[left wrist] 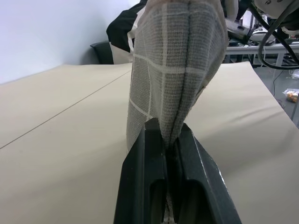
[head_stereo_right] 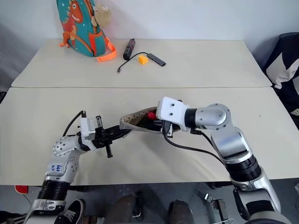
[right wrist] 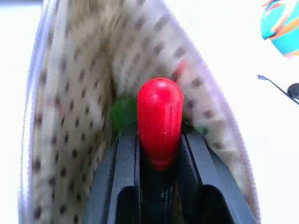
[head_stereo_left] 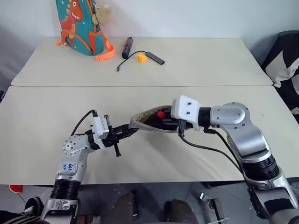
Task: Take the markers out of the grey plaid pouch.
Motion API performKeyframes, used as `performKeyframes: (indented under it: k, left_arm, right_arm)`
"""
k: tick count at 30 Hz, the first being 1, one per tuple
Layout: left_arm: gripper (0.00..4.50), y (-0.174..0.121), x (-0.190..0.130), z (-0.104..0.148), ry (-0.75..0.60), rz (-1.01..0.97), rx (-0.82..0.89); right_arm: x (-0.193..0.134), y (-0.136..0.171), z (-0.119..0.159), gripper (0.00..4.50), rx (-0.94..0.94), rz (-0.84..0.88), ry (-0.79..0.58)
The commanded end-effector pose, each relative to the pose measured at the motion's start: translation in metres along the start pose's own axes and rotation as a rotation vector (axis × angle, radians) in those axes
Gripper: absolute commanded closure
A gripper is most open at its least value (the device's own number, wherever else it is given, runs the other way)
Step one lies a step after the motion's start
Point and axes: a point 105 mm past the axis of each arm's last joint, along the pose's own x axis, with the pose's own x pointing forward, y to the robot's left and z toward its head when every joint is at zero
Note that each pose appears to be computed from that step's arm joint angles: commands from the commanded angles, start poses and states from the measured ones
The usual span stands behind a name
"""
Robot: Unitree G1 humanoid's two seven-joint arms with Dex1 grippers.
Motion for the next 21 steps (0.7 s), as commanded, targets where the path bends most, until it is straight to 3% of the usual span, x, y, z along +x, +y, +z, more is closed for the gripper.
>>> performKeyframes:
  k: [1, 7, 15, 18, 21]
  left_arm:
    - [4.50, 0.002, -0.002, 0.004, -0.004, 0.001, 0.029]
    - [4.50, 0.002, 0.000, 0.003, 0.000, 0.006, 0.039]
    - [4.50, 0.009, -0.012, 0.004, 0.018, 0.049, 0.069]
    - [4.50, 0.008, -0.015, 0.002, 0.022, 0.061, 0.072]
    - [4.50, 0.007, -0.015, 0.001, 0.018, 0.063, 0.073]
  right_arm:
    - [-0.017, -0.008, 0.045, 3.86, 0.083, -0.050, -0.210]
    - [-0.025, -0.015, 0.077, 3.86, 0.194, -0.057, -0.358]
    - [-0.096, -0.073, 0.071, 3.86, 0.387, -0.303, -0.280]
    - [-0.125, -0.087, 0.054, 3.86, 0.442, -0.388, -0.137]
    - [-0.133, -0.074, 0.005, 3.86, 0.513, -0.396, 0.135]
